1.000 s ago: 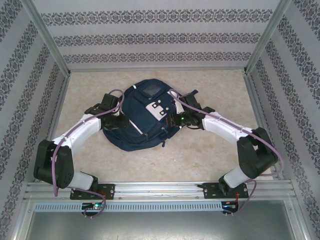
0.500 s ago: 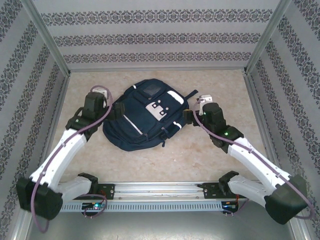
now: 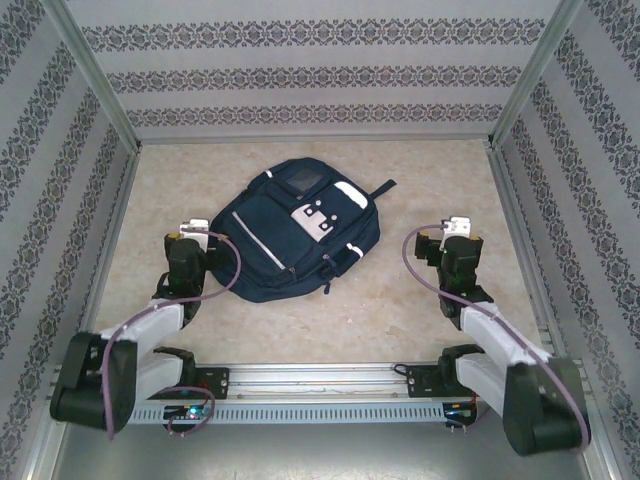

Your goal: Pack books, pencil case, and school supplies into a backpack

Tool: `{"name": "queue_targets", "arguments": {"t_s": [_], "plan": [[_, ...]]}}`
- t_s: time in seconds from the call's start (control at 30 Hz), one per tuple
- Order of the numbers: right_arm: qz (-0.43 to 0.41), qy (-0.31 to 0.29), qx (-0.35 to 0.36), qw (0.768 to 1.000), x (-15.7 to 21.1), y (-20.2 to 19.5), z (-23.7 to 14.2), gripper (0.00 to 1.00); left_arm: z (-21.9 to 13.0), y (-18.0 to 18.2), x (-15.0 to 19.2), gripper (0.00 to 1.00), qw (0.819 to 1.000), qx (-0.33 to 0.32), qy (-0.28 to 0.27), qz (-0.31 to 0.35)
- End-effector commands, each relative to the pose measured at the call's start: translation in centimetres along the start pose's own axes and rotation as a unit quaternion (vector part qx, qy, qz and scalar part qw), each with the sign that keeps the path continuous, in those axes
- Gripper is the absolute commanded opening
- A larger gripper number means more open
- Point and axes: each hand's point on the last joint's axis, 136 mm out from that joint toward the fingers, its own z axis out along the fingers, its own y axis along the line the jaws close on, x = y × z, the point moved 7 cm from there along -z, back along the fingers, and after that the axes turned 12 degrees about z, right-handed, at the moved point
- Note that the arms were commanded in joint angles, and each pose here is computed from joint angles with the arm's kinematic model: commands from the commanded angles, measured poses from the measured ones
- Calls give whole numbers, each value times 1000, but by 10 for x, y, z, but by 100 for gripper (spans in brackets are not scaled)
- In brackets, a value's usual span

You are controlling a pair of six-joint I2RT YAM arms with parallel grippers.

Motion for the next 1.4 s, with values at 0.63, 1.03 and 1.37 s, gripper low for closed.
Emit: {"name": "queue_targets", "arguments": {"t_s": [0.63, 1.03, 1.37], "plan": [[32, -56, -43, 997, -3, 9, 61, 98, 11, 33, -38, 99, 995, 27, -76, -59], [29, -54, -42, 997, -2, 10, 62, 98, 35, 15, -5, 99, 988, 73, -89, -105], [25, -51, -42, 997, -1, 11, 61, 98, 62, -3, 5, 99, 990, 98, -59, -79]]}}
